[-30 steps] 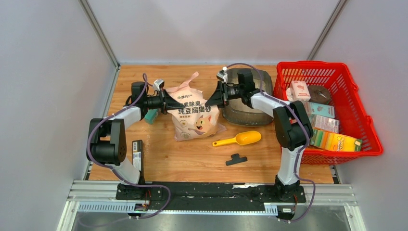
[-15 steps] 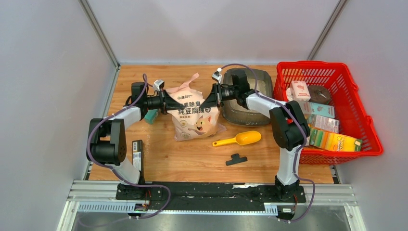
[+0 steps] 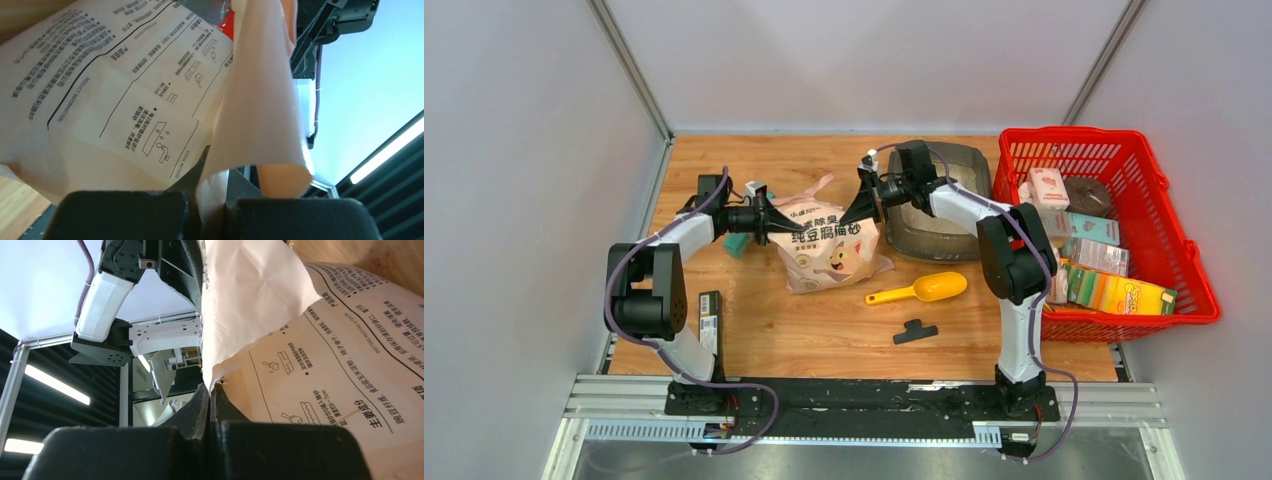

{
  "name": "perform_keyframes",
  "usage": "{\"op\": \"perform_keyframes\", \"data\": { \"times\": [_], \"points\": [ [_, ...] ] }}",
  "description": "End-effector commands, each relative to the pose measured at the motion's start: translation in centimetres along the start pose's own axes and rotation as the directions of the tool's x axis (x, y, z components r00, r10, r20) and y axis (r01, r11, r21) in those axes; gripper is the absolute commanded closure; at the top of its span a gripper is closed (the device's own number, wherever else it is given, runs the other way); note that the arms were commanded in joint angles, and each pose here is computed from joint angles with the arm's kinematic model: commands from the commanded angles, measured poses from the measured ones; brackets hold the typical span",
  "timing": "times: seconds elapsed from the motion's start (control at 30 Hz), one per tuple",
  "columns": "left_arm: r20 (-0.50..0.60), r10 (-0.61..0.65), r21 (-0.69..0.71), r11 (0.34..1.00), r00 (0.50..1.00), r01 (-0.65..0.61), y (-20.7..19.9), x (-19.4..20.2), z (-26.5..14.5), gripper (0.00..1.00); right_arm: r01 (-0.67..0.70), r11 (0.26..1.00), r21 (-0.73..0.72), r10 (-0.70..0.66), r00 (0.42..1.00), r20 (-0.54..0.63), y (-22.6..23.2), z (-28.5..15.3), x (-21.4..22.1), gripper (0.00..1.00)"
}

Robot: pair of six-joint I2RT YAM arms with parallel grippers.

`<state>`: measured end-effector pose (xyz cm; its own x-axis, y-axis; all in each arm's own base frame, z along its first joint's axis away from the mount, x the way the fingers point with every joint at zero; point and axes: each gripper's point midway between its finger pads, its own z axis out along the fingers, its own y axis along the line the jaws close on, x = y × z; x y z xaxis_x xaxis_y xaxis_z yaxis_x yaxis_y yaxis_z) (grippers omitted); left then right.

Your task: Fill the litter box with clean litter

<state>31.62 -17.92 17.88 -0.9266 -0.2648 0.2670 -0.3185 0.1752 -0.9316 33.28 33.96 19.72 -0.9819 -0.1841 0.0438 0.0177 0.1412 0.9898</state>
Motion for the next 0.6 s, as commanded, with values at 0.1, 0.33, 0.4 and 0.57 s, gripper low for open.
{"op": "perform_keyframes", "data": {
  "times": [0.1, 0.33, 0.4, 0.57],
  "points": [
    [0.008, -0.076, 0.015, 0.997, 0.997, 0.076, -0.7, 0.4, -1.7, 0.87, -0.038, 0.998, -0.058, 0.035, 0.998, -0.061, 4.3, -2.6, 0.6, 1.00],
    [0.048, 0.393, -0.213, 0.902, 0.918, -0.375, -2.2, 0.3, -5.2, 0.57, -0.127, 0.992, -0.012, 0.126, 0.991, -0.047, 1.4, -2.0, 0.8, 1.00],
    [-0.035, 0.596, -0.324, 0.753, 0.802, -0.573, -0.6, 0.1, -6.5, 0.55, -0.134, 0.991, -0.009, 0.134, 0.990, -0.043, 1.0, -2.0, 0.7, 1.00],
    [-0.108, 0.917, -0.391, 0.316, 0.384, -0.865, -1.3, 1.5, -8.7, 0.36, -0.125, 0.992, -0.011, 0.125, 0.991, -0.049, 0.8, -1.8, 0.3, 1.00]
  ]
}}
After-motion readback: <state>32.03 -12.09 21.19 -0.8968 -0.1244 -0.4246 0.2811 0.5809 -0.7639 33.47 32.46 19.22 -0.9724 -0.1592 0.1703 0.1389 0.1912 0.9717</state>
